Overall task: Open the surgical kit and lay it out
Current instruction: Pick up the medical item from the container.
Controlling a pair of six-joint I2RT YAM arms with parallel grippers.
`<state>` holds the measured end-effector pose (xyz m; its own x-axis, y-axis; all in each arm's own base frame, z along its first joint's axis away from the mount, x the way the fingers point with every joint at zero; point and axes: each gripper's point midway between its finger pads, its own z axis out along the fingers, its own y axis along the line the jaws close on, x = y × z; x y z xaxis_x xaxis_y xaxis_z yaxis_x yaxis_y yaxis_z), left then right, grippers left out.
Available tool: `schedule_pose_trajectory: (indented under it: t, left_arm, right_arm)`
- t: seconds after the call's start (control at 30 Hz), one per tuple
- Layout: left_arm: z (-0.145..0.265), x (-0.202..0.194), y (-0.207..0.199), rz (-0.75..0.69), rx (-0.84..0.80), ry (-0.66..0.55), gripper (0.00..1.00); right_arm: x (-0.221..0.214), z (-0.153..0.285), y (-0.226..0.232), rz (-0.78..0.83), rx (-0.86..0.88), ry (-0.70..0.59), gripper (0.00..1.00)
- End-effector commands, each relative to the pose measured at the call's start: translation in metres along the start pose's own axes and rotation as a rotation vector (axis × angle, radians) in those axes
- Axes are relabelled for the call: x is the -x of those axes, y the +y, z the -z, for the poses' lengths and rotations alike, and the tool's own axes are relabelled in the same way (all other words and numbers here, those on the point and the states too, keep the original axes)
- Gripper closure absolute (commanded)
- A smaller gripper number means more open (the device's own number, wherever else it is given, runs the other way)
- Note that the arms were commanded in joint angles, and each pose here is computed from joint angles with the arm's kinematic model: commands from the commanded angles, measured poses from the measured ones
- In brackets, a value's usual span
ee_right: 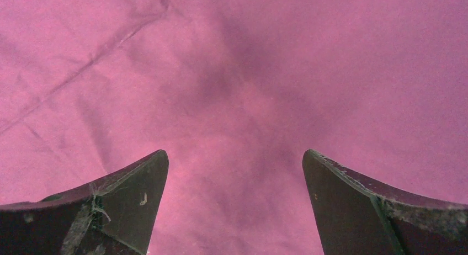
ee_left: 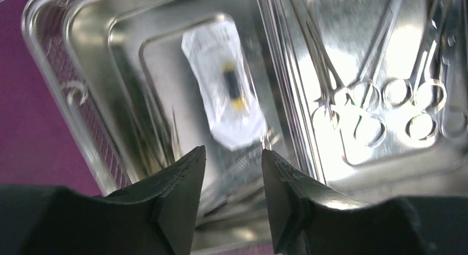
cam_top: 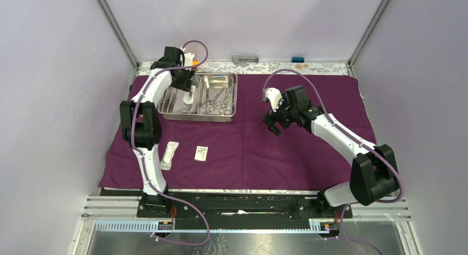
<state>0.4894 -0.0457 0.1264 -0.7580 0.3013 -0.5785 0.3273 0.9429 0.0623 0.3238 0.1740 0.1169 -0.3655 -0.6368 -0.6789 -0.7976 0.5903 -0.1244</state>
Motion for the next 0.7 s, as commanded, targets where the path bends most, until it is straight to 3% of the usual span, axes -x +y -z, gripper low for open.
schedule_pose_trajectory:
  t: [0.0, 0.23, 0.67]
  left_arm:
    - [-0.032, 0.033, 0.01, 0.064, 0.028, -0.052, 0.49]
    - [-0.08, 0.039, 0.027, 0.123, 0.073, -0.044, 0.44]
    - [-0.111, -0.002, 0.016, 0.166, 0.0, 0.05, 0.47]
  right_arm:
    - [0.008, 0.003, -0.007, 0.003, -0.044, -0.025, 0.01]
    - [0.001, 0.0, -0.009, 0.002, -0.048, -0.002, 0.01]
    - [-0.002, -0.002, -0.01, -0.001, -0.044, 0.006, 0.01]
